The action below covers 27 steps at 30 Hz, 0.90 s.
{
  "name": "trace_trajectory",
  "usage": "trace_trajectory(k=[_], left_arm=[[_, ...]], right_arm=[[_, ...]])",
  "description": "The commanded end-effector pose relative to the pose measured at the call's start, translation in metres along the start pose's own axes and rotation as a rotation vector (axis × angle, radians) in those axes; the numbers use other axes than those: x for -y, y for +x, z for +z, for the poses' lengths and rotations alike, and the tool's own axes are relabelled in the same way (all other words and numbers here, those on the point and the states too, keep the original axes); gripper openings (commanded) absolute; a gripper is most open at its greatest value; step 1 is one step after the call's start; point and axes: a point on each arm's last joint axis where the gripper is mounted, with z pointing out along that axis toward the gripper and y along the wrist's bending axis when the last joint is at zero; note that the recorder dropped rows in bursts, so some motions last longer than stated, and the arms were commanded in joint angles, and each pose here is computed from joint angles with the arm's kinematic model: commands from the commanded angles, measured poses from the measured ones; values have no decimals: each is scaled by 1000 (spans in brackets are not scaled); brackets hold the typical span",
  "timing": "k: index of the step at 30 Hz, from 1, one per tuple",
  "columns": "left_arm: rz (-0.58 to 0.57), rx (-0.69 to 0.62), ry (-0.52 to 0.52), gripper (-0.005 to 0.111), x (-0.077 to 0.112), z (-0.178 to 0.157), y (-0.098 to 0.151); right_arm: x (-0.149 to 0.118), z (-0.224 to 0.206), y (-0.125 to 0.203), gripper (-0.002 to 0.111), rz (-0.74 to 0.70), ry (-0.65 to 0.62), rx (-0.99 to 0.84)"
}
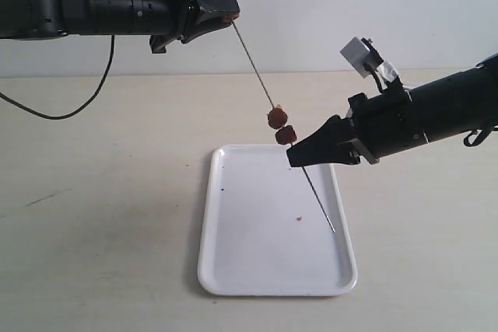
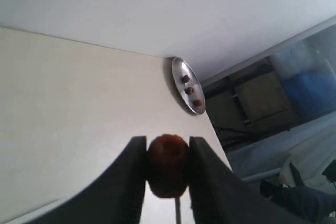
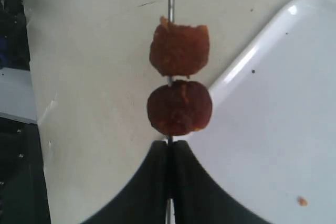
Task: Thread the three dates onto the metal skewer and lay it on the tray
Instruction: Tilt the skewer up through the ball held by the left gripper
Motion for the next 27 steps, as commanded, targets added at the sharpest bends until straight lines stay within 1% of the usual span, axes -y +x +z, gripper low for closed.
trace_trajectory(k=[1, 8, 16, 27], left_arm=[[8, -23, 44, 28, 6, -1, 1], [-8, -17, 63, 28, 8, -1, 0], [20, -67, 86, 28, 11, 0, 5], [71, -155, 106, 28, 26, 16, 27]], right_arm=[[0, -2, -1, 0, -2, -2, 19], [2, -2, -2, 0, -1, 26, 26], [2, -2, -8, 0, -26, 25, 87], [1, -4, -18, 0, -73, 19, 186]])
